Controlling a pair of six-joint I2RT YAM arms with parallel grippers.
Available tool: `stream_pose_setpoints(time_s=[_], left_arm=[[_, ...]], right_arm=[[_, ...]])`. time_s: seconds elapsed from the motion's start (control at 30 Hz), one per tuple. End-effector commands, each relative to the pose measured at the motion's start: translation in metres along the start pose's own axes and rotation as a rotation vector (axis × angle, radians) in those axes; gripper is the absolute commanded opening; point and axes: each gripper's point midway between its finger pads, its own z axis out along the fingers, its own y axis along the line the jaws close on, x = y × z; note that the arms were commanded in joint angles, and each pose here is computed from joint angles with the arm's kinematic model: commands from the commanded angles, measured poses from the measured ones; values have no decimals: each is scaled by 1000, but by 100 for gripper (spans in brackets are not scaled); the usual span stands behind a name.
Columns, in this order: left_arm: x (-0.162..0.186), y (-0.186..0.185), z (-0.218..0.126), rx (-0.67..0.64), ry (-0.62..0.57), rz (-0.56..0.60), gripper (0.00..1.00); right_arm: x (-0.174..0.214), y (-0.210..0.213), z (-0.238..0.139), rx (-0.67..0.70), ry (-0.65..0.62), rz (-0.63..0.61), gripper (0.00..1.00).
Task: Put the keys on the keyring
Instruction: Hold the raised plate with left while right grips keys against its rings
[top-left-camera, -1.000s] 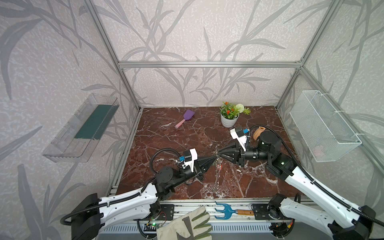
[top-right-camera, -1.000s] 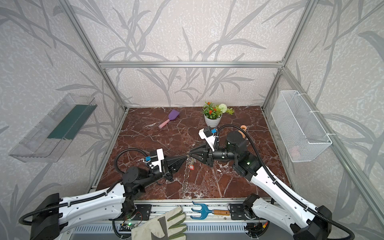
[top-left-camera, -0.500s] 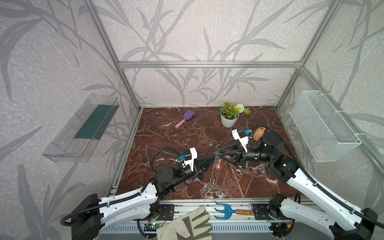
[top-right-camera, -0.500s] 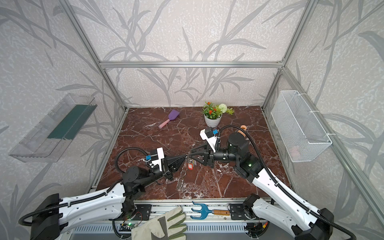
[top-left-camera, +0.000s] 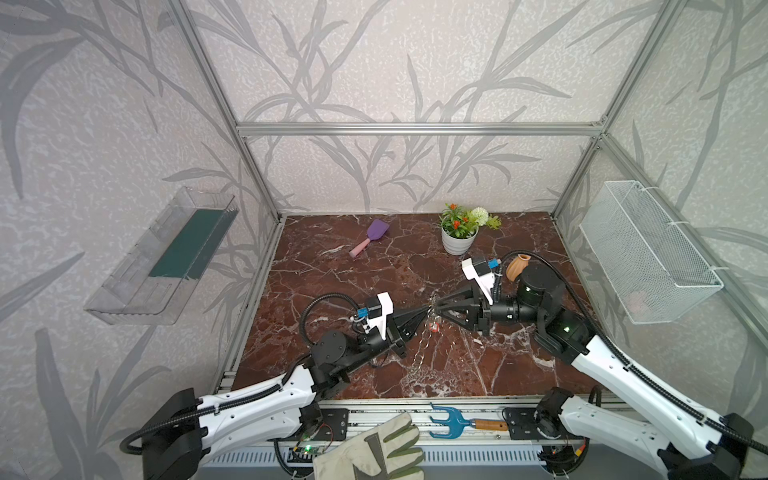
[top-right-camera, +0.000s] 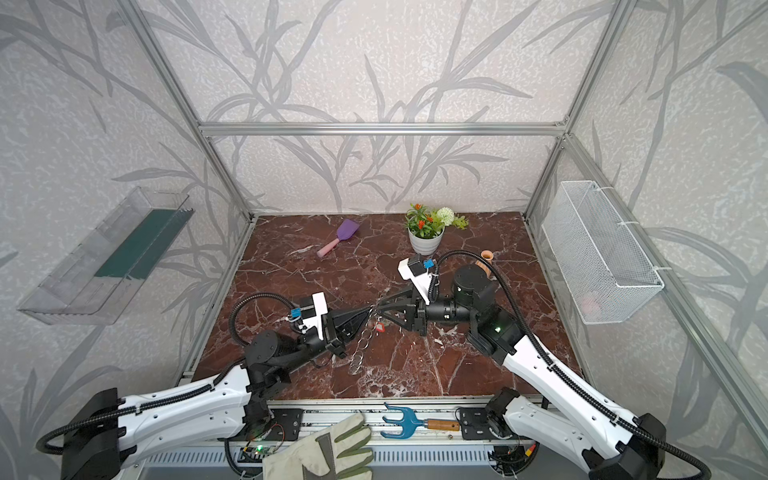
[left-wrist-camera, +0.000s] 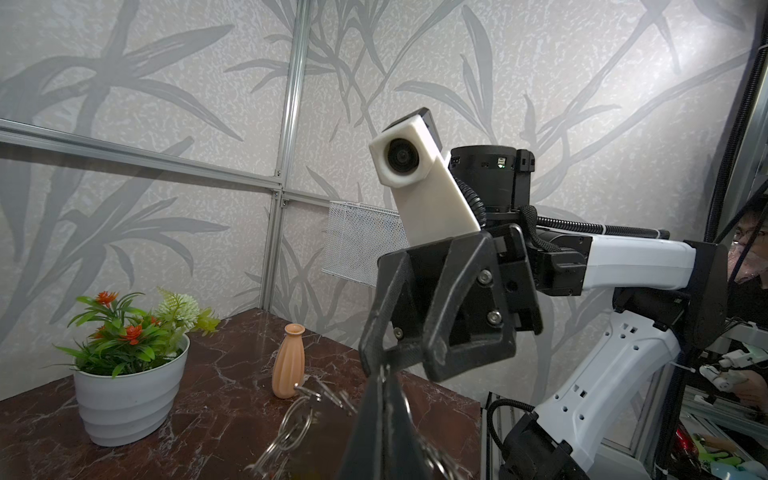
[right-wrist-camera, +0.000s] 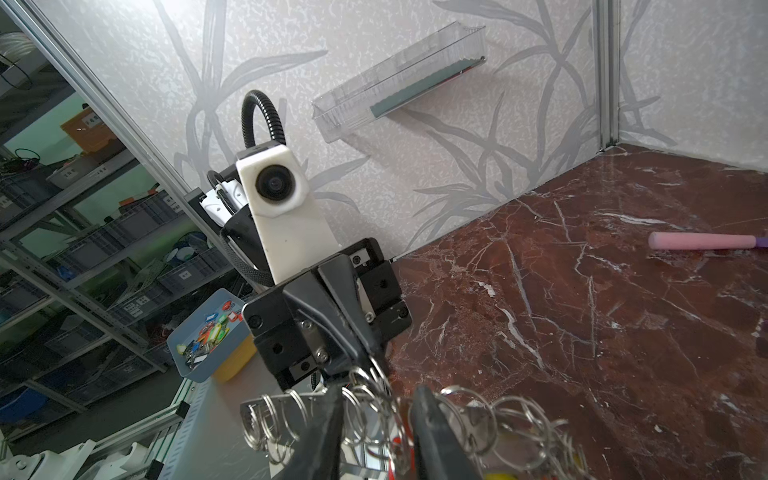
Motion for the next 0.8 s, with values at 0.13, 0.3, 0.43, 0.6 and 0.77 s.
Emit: stream_pose_setpoints(time_s=[0.13, 0.3, 0.43, 0.6, 0.77], left_arm=[[-26, -9, -5, 38, -86, -5, 0], [-26, -11, -5, 50, -85, -9, 0], [-24, -11, -5, 55, -77, -9, 0], [-25, -14, -5, 65, -79, -10, 0], [-25, -14, -5, 70, -76, -7, 0]], right_arm=[[-6, -5, 2, 32, -10, -23, 27], [-6, -5, 2, 28, -13, -25, 26], [-7, -4, 2, 22, -18, -26, 25], [-9, -5, 5, 16, -16, -28, 24], [-10, -2, 8, -18, -7, -25, 23]])
